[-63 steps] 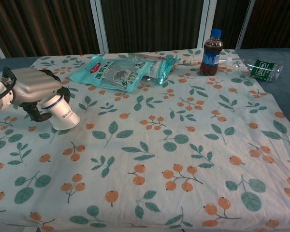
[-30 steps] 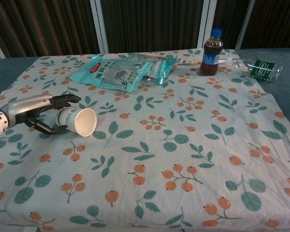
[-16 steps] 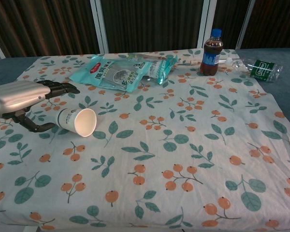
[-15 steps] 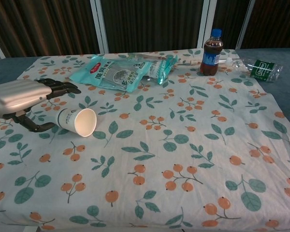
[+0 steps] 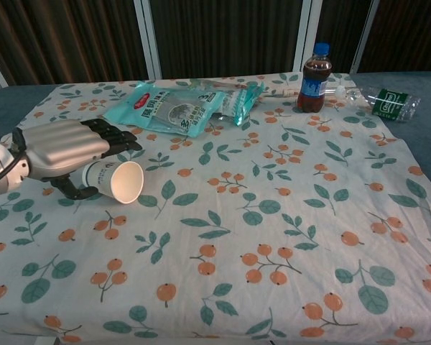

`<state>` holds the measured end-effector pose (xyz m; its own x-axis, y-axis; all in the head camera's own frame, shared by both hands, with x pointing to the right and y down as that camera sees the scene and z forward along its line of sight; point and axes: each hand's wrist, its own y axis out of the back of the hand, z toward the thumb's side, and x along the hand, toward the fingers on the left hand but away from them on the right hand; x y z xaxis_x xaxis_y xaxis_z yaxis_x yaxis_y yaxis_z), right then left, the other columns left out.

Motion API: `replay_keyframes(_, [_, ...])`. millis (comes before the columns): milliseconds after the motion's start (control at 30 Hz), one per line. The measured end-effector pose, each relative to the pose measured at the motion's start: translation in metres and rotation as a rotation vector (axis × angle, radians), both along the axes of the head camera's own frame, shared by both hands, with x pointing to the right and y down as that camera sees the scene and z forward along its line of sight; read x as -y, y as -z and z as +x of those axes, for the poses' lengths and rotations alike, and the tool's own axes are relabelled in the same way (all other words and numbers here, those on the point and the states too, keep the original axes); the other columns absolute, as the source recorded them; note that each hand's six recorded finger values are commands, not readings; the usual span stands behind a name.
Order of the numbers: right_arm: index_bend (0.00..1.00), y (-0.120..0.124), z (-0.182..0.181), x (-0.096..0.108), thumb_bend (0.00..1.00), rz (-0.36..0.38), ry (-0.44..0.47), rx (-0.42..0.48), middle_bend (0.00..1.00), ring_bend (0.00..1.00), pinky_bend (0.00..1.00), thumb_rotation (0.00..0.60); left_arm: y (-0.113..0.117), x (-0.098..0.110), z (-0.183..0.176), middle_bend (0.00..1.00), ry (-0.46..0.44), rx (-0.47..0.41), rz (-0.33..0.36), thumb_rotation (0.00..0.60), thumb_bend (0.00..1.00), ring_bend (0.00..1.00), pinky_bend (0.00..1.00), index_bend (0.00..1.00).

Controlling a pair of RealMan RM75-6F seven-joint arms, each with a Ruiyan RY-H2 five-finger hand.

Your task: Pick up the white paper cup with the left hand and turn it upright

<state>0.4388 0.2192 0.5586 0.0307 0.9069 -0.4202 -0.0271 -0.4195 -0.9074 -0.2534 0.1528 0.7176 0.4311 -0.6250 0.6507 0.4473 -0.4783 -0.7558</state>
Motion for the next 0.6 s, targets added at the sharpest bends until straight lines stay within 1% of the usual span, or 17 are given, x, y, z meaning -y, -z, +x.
replay_keyframes(267, [0.00,0.000,0.000,0.002,0.00,0.003,-0.001,0.000,0.00,0.00,0.00,0.470,-0.010,0.000,0.004,0.00,-0.027,0.056,-0.025,0.600,0.36,0.00,0.00,0.00])
replay_keyframes(400, [0.00,-0.001,0.001,0.001,0.00,0.000,-0.004,-0.001,0.00,0.00,0.00,0.470,-0.010,0.000,0.009,0.00,-0.035,0.052,-0.024,0.600,0.36,0.00,0.00,0.01])
replay_keyframes(467, [0.00,-0.001,0.001,0.001,0.00,-0.002,-0.005,-0.001,0.00,0.00,0.00,0.470,-0.010,0.000,0.011,0.02,-0.033,0.039,-0.019,0.600,0.36,0.00,0.00,0.09])
replay_keyframes(500, [0.00,-0.001,0.001,0.001,0.00,-0.003,-0.007,-0.001,0.00,0.00,0.00,0.470,-0.010,0.000,0.012,0.03,-0.033,0.034,-0.017,0.600,0.36,0.00,0.01,0.16])
replay_keyframes(533, [0.00,-0.002,0.002,0.001,0.00,-0.004,-0.008,0.000,0.00,0.00,0.00,0.471,-0.010,0.000,0.013,0.04,-0.033,0.027,-0.014,0.600,0.37,0.00,0.01,0.20])
replay_keyframes(600, [0.00,-0.002,0.002,0.002,0.00,-0.004,-0.009,0.000,0.00,0.00,0.00,0.471,-0.011,0.000,0.013,0.05,-0.033,0.018,-0.008,0.600,0.37,0.00,0.02,0.26])
